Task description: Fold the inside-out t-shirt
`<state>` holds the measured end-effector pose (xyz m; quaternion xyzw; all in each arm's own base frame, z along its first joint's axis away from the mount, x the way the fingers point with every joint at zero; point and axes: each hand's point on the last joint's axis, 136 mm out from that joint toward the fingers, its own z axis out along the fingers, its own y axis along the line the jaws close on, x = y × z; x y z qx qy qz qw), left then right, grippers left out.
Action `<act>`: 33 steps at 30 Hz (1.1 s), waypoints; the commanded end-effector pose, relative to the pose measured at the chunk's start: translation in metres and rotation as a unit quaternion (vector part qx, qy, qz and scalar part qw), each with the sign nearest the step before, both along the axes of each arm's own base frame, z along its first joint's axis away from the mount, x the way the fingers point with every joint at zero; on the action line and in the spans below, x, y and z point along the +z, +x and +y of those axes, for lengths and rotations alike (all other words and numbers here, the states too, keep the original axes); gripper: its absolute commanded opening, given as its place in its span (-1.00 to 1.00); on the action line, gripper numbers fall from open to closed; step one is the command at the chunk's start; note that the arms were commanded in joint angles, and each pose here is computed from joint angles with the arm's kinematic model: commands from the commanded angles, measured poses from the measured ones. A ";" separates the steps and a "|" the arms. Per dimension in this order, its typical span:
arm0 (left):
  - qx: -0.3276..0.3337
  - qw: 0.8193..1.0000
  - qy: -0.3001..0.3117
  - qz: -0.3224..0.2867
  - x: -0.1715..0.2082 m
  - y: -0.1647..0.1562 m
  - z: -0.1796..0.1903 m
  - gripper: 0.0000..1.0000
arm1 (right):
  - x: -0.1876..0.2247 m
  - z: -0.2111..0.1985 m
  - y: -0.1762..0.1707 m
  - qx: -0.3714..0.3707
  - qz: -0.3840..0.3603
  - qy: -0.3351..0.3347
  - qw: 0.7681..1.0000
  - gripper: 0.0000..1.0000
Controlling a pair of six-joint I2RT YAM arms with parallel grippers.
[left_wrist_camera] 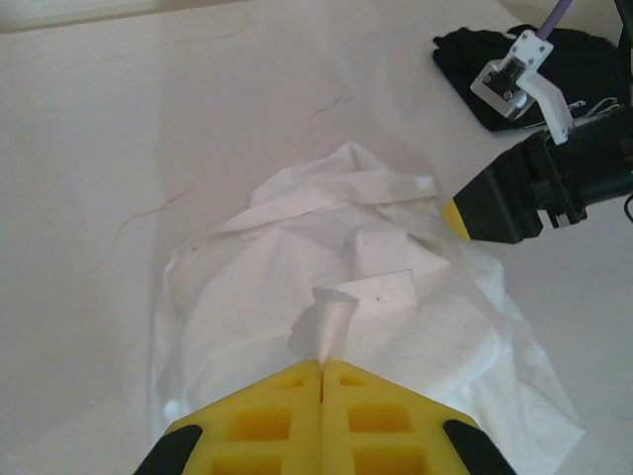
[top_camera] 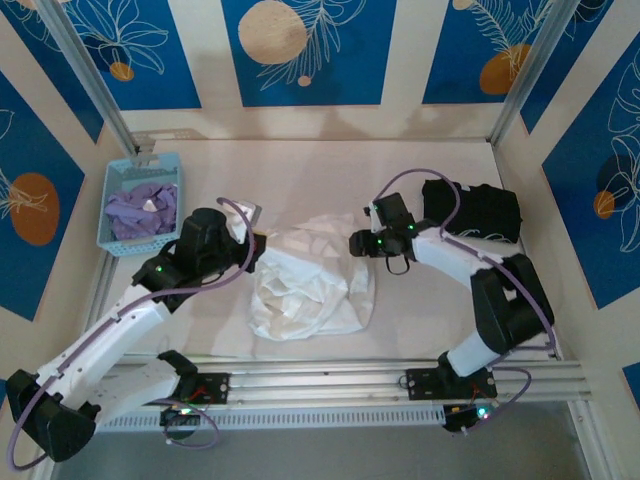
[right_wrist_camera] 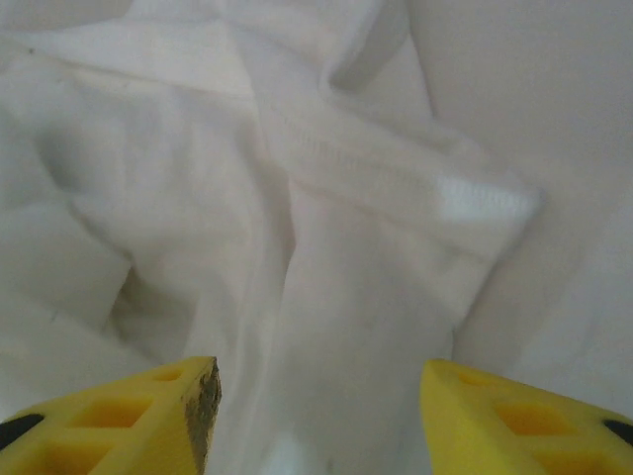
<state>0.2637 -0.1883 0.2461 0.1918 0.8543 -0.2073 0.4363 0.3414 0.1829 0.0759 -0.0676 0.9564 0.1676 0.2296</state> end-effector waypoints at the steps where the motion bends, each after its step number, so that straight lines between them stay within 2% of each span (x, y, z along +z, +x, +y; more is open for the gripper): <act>1: 0.030 0.999 0.009 0.004 0.003 0.001 0.016 -1.00 | 0.002 0.002 0.026 0.025 -0.022 -0.043 0.999 0.15; 8: 0.038 0.999 0.020 0.006 0.007 0.000 0.025 -1.00 | -0.031 0.002 0.029 0.091 0.002 -0.185 0.979 0.23; 13: 0.048 0.998 0.029 0.009 0.010 0.002 0.032 -1.00 | -0.044 0.008 0.039 0.118 0.007 -0.235 0.965 0.32; 15: 0.058 0.998 0.033 0.009 0.011 0.004 0.038 -1.00 | -0.046 0.007 0.050 0.116 0.000 -0.263 0.958 0.26; 17: 0.066 0.997 0.037 0.006 0.014 0.005 0.042 -1.00 | -0.041 0.005 0.062 0.107 -0.012 -0.273 0.956 -0.04; 20: 0.079 0.996 0.042 0.005 0.019 0.009 0.050 -1.00 | -0.023 0.003 0.077 0.089 -0.037 -0.250 0.963 -0.54; 23: 0.097 0.994 0.045 -0.004 0.030 0.016 0.060 -1.00 | -0.002 -0.002 0.088 0.072 -0.051 -0.209 0.974 -0.95; 24: 0.104 0.994 0.045 -0.007 0.034 0.018 0.063 -1.00 | 0.006 -0.004 0.090 0.069 -0.055 -0.197 0.976 -1.00; 28: 0.140 0.989 0.037 -0.031 0.065 0.031 0.081 -1.00 | 0.053 -0.017 0.089 0.046 -0.078 -0.120 0.989 -1.00; 33: 0.198 0.977 0.009 -0.082 0.128 0.048 0.112 -1.00 | 0.146 -0.046 0.078 0.002 -0.142 -0.004 0.990 -1.00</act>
